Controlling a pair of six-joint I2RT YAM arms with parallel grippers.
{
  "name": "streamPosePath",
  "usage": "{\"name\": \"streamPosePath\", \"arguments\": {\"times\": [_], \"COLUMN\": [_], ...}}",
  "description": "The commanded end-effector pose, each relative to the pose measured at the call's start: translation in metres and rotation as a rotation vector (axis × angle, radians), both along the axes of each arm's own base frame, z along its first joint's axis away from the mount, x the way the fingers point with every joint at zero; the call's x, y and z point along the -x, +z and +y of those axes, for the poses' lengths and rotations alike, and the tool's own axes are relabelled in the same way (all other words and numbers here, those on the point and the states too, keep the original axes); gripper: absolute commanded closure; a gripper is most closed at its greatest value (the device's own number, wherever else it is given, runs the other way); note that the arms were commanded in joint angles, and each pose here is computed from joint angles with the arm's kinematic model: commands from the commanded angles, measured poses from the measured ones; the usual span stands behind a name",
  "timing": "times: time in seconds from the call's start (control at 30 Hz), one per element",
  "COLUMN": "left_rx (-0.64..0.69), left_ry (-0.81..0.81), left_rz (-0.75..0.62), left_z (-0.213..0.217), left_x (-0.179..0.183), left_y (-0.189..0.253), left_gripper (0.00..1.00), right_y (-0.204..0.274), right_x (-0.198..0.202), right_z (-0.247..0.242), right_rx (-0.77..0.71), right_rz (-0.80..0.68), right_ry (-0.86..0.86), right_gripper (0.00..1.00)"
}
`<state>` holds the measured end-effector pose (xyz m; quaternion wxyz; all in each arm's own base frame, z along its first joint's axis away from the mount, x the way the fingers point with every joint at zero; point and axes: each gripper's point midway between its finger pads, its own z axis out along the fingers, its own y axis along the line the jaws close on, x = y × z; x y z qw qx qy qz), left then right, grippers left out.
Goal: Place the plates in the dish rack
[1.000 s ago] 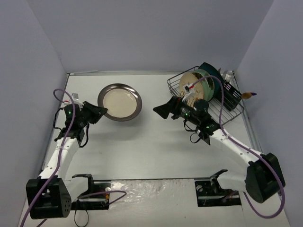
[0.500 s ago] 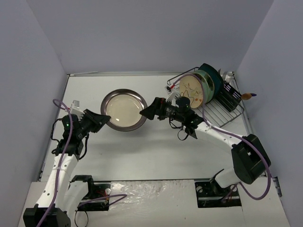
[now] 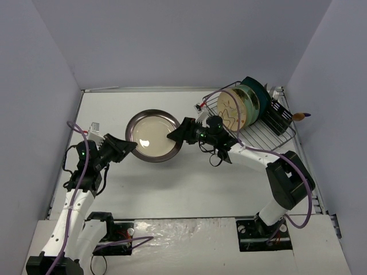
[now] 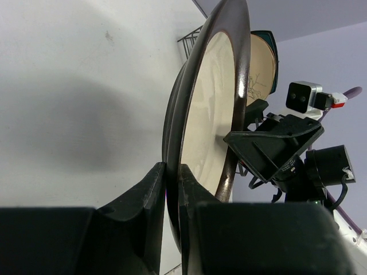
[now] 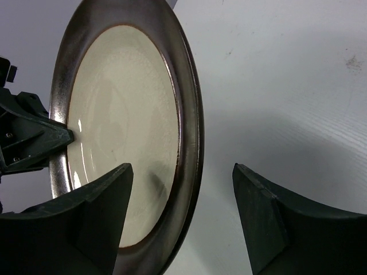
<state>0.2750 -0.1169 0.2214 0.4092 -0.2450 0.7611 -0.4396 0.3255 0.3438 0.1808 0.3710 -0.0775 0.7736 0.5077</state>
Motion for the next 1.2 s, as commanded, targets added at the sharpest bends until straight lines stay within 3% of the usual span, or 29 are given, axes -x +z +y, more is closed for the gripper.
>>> {"name": "streamPosePath", "arguments": {"times": [0.0, 0.13, 0.3, 0.4, 0.47, 0.57, 0.73, 1.0, 1.17], "left_rx": [0.058, 0.056, 0.028, -0.036, -0.08, -0.149, -0.272, -0.533, -0.752], "left_ry": [-0.061, -0.072, -0.074, -0.065, -0.056, -0.037, -0.017, 0.03, 0.082], "left_rz": [-0.302, -0.29, -0.268, -0.239, -0.201, -0.144, -0.076, -0.036, 0.033], "left_z": [-0.011, -0.014, -0.013, -0.009, -0.005, 0.002, 0.016, 0.05, 0.085], "left_x": [0.001, 0.0, 0.0, -0.001, -0.002, -0.002, -0.001, 0.006, 0.012], "left_y": [0.093, 0.086, 0.075, 0.059, 0.045, 0.029, 0.012, 0.02, 0.02], "left_gripper": [1.0, 1.0, 1.0, 0.99, 0.93, 0.74, 0.51, 0.08, 0.03], "right_y": [0.057, 0.064, 0.07, 0.077, 0.083, 0.087, 0.112, 0.176, 0.222], "right_x": [-0.003, -0.002, 0.001, 0.001, -0.001, -0.01, -0.017, -0.038, -0.052], "right_z": [0.012, 0.012, 0.006, -0.002, -0.009, -0.027, -0.062, -0.143, -0.188], "right_rx": [-0.12, -0.128, -0.139, -0.122, -0.092, 0.014, 0.176, 0.502, 0.655], "right_rz": [-0.144, -0.164, -0.187, -0.223, -0.257, -0.303, -0.445, -0.708, -0.839], "right_ry": [0.037, 0.041, 0.034, 0.018, 0.002, -0.073, -0.168, -0.417, -0.565], "right_gripper": [0.5, 0.76, 1.0, 1.0, 1.0, 1.0, 1.0, 1.0, 1.0]}}
